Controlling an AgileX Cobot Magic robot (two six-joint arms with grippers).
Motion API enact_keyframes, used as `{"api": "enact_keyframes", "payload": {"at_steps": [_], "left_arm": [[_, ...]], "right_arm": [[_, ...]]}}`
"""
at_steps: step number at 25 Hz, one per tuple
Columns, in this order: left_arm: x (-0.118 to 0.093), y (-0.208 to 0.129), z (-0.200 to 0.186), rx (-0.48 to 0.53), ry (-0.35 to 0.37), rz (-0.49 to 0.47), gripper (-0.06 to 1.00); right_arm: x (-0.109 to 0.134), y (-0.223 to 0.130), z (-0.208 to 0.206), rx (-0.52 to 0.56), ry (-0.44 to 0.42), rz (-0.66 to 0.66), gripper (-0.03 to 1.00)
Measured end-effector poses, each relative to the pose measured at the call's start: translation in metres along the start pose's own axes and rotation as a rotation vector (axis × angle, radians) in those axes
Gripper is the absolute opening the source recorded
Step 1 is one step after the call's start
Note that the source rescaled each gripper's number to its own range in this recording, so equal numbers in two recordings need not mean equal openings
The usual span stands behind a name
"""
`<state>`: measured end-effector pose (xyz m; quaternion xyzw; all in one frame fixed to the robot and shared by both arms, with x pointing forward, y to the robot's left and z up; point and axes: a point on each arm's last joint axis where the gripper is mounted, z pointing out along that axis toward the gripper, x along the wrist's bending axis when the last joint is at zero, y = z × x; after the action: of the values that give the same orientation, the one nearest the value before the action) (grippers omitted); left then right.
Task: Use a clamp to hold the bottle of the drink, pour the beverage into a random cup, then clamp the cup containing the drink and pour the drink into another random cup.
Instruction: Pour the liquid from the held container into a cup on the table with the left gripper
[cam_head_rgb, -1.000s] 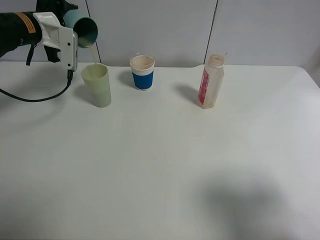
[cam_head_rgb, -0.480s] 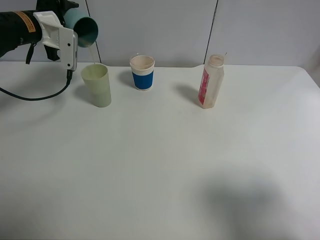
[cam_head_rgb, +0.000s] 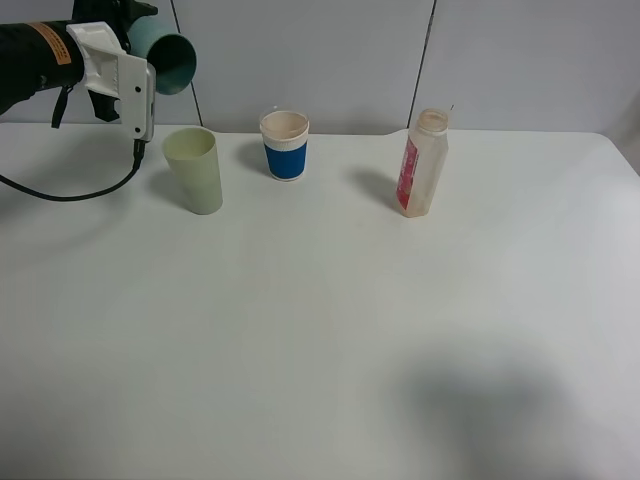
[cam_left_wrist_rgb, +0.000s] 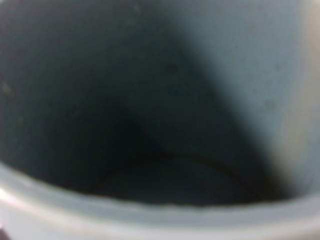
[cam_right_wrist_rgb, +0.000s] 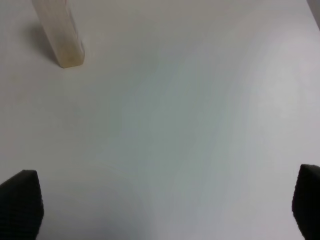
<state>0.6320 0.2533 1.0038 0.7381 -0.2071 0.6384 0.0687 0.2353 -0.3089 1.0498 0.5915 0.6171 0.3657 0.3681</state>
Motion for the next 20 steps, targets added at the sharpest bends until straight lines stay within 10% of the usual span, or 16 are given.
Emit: {"api": "enact_keyframes", "payload": {"at_steps": [20], "left_arm": [[0.0005,-0.0006,0.0,0.007,0.006,-0.013,0.0]], "right_arm": [[0.0,0.0,0.0,0.0,0.0,0.0,1.0]]}}
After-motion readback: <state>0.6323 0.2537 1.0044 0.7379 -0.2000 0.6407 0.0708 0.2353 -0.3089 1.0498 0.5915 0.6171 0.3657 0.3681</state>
